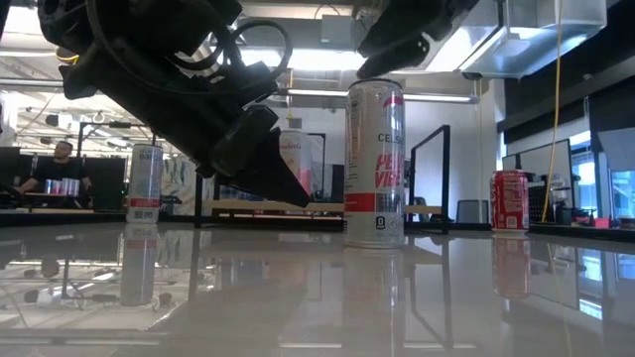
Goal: Place canned beverage on shelf
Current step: Put the bottom white and pink soda can on the shelf
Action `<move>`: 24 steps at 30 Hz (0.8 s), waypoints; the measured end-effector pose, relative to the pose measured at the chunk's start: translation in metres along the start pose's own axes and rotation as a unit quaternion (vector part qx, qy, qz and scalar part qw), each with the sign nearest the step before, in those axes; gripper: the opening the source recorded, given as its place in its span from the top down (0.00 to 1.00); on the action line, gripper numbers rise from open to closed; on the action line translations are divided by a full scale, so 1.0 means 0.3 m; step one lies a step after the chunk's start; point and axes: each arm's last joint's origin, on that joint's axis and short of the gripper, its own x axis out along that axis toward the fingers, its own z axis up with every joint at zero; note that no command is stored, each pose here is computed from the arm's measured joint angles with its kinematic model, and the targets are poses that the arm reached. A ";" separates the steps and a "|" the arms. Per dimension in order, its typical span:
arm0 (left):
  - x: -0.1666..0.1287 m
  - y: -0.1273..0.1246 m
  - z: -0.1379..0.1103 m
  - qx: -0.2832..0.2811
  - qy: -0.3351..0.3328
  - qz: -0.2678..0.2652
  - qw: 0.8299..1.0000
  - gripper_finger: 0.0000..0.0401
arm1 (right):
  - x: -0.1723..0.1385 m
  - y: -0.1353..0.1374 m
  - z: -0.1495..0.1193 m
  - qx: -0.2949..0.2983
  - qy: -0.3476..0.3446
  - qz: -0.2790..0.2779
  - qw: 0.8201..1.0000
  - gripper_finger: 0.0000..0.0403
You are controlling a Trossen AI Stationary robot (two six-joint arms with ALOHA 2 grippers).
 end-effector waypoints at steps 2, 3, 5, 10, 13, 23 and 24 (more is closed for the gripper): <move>0.000 0.000 0.000 0.000 0.000 0.000 1.000 0.16 | 0.028 0.005 -0.004 0.003 0.023 0.006 1.000 0.22; 0.000 0.001 0.000 0.000 0.000 0.001 1.000 0.16 | 0.039 0.008 -0.007 0.001 0.035 0.006 0.999 0.22; 0.000 0.001 0.000 0.000 0.000 0.001 1.000 0.16 | 0.062 0.011 -0.014 0.000 0.053 0.004 0.999 0.22; 0.000 0.000 0.000 0.000 0.002 -0.002 1.000 0.16 | 0.090 0.017 -0.032 0.004 0.079 0.013 0.997 0.22; 0.000 0.000 0.000 0.001 0.002 -0.002 1.000 0.16 | 0.094 0.019 -0.036 0.005 0.086 0.020 0.996 0.22; 0.001 -0.001 -0.001 0.001 0.005 -0.008 1.000 0.16 | 0.097 0.020 -0.036 0.004 0.084 0.019 0.996 0.32; 0.000 -0.001 -0.001 0.001 0.005 -0.009 1.000 0.16 | 0.097 0.020 -0.035 0.000 0.083 0.020 0.996 0.36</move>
